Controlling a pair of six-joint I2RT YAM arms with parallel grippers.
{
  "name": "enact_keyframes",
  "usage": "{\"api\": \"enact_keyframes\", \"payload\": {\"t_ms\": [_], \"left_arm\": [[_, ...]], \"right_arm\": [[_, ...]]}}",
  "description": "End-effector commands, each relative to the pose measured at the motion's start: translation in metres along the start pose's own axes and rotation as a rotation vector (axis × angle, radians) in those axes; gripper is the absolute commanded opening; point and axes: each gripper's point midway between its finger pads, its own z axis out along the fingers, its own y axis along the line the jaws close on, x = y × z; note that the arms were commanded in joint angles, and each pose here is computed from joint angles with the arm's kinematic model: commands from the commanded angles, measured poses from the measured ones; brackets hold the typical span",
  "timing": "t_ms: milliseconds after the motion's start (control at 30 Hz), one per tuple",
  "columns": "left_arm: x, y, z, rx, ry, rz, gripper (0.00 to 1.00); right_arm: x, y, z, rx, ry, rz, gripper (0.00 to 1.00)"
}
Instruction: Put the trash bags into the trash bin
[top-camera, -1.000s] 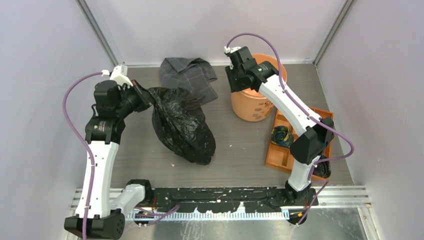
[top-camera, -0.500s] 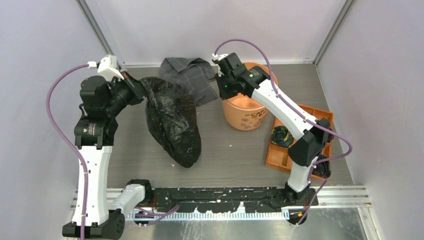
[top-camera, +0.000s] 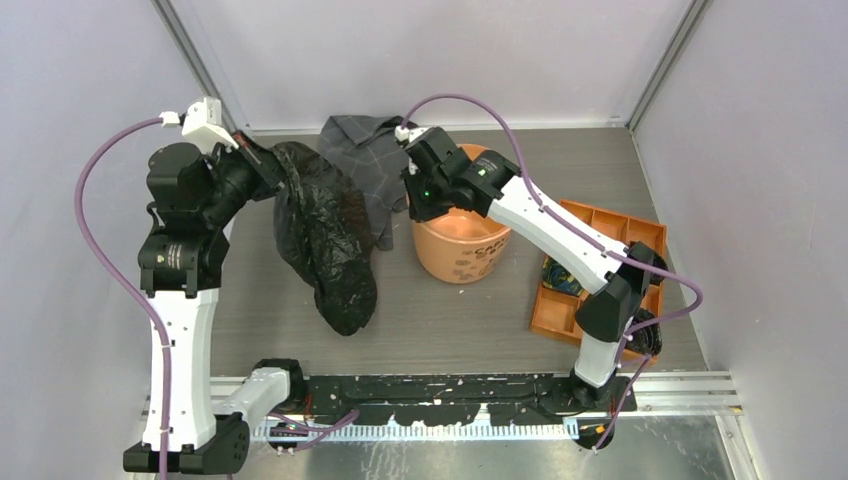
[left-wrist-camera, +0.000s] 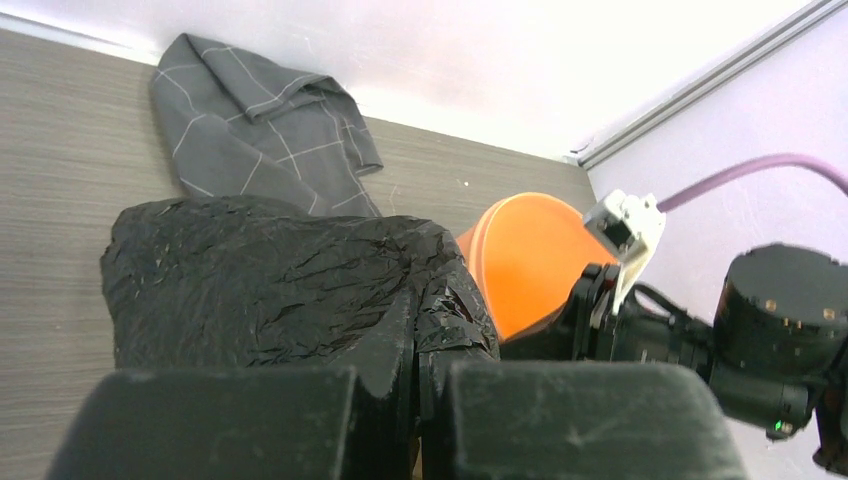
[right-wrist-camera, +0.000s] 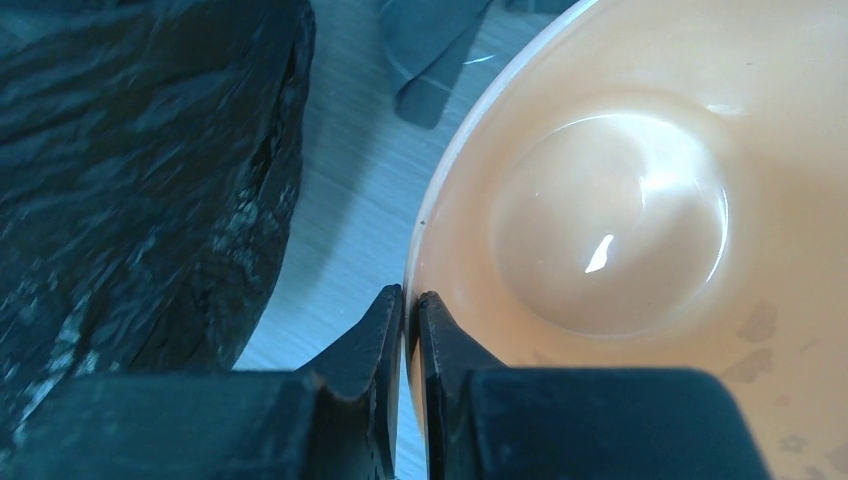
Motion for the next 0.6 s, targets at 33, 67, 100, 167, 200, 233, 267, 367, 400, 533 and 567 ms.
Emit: {"api": "enact_keyframes", "payload": {"t_ms": [33, 67, 100, 167, 200, 233, 267, 367, 400, 533, 567], "left_arm": [[-0.024, -0.014, -0.009, 0.022, -0.063, 0.035, 0.00], [-0.026, -0.015, -0.009, 0.024, -0.066, 0.035, 0.00], [-0.028, -0.016, -0.009, 0.025, -0.070, 0.033, 0.01], [-0.032, -0.019, -0.010, 0.032, -0.077, 0.033, 0.01], [-0.033, -0.019, -0.010, 0.033, -0.078, 0.031, 0.00], [-0.034, -0.020, -0.009, 0.036, -0.079, 0.031, 0.00], [-0.037, -0.022, -0.010, 0.040, -0.087, 0.034, 0.01], [-0.045, -0.025, -0.012, 0.036, -0.100, 0.038, 0.01], [-0.048, -0.026, -0.012, 0.036, -0.107, 0.040, 0.00], [-0.061, -0.035, -0.015, 0.052, -0.128, 0.045, 0.01], [-0.063, -0.037, -0.014, 0.057, -0.130, 0.045, 0.00]], "right_arm": [[-0.013, 0.038, -0.040, -0.092, -0.109, 0.027, 0.15], [-0.013, 0.039, -0.040, -0.090, -0.111, 0.027, 0.15], [-0.013, 0.039, -0.041, -0.086, -0.116, 0.030, 0.15], [-0.015, 0.041, -0.045, -0.083, -0.130, 0.032, 0.21], [-0.017, 0.041, -0.049, -0.084, -0.143, 0.035, 0.25], [-0.019, 0.042, -0.052, -0.085, -0.155, 0.037, 0.29], [-0.023, 0.045, -0.058, -0.092, -0.176, 0.036, 0.32], [-0.031, 0.053, -0.075, -0.109, -0.218, 0.020, 0.48], [-0.034, 0.053, -0.081, -0.103, -0.235, 0.015, 0.54], [-0.048, 0.063, -0.111, -0.126, -0.324, -0.016, 0.72], [-0.051, 0.070, -0.120, -0.153, -0.353, -0.033, 0.76]]}}
